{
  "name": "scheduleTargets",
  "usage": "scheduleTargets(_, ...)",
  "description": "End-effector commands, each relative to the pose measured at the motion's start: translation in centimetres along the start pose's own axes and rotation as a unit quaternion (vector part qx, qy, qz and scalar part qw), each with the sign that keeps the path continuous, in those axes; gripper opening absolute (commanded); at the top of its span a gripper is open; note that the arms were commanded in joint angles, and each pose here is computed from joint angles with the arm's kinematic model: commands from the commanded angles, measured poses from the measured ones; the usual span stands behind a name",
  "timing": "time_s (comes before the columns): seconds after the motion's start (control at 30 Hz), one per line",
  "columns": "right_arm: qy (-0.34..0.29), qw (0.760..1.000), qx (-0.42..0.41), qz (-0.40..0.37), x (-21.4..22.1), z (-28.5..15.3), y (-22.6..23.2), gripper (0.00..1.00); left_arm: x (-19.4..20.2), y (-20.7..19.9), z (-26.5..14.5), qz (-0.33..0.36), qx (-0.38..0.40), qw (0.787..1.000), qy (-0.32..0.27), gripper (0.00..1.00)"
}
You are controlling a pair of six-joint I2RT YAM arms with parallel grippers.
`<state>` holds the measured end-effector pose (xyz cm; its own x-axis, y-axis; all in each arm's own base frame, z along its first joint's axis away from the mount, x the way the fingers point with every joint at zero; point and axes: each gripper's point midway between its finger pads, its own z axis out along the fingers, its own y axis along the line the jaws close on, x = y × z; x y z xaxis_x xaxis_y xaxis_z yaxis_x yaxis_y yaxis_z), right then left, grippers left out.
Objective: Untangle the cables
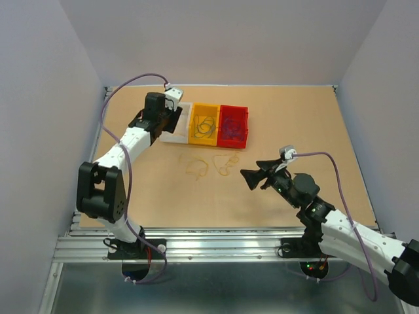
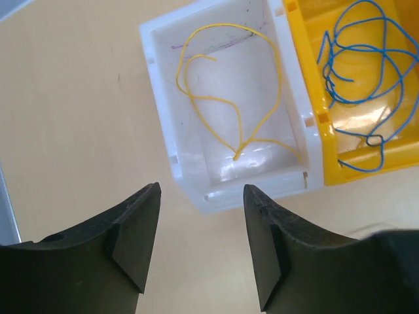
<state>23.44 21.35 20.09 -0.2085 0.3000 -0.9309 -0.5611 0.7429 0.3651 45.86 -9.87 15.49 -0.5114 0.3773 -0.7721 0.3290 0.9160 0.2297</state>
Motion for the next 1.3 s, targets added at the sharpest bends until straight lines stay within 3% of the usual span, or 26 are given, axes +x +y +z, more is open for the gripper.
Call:
scheduleTargets(0.0,-0.034,0.999,-0.012,0.007,-3.7,0.8,1.5,0.86,-2.1,-3.9,-3.7,0.054,0.054,0.995,-0.069,0.65)
scheduleTargets(0.1,-0.032,0.999,-0.003,0.007,-3.7,0.8,1.2,0.86,-0.5,-8.6,-5.2,0.123,0.105,0.985,-0.066,0.67)
scheduleTargets(0.13,-0.036,0.999,-0.002,0.008,-3.9,0.6,1.1,0.86,-0.1,-12.0,-6.1,0.159,0.132,0.976,-0.070,0.68)
scheduleTargets(0.33,-0.045,0.999,0.003,0.009,-4.3,-0.3,0.9,0.87,3.3,-18.1,-8.0,0.259,0.202,0.942,-0.065,0.80)
scheduleTargets(0.43,-0.051,0.999,0.004,0.009,-4.6,-0.9,0.9,0.87,4.3,-19.6,-7.6,0.265,0.225,0.936,-0.048,0.99)
scheduleTargets(0.57,-0.058,0.998,0.010,0.010,-4.9,-1.4,0.5,0.88,5.2,-21.7,-5.9,0.266,0.231,0.936,-0.021,0.99)
scheduleTargets(1.0,-0.072,0.997,0.012,0.012,-5.4,-2.2,0.4,0.88,2.0,-26.6,-2.4,0.265,0.234,0.934,-0.050,0.99)
scheduleTargets(1.27,-0.072,0.997,0.017,0.013,-5.4,-2.1,0.3,0.88,5.0,-28.4,0.8,0.283,0.239,0.929,-0.006,0.97)
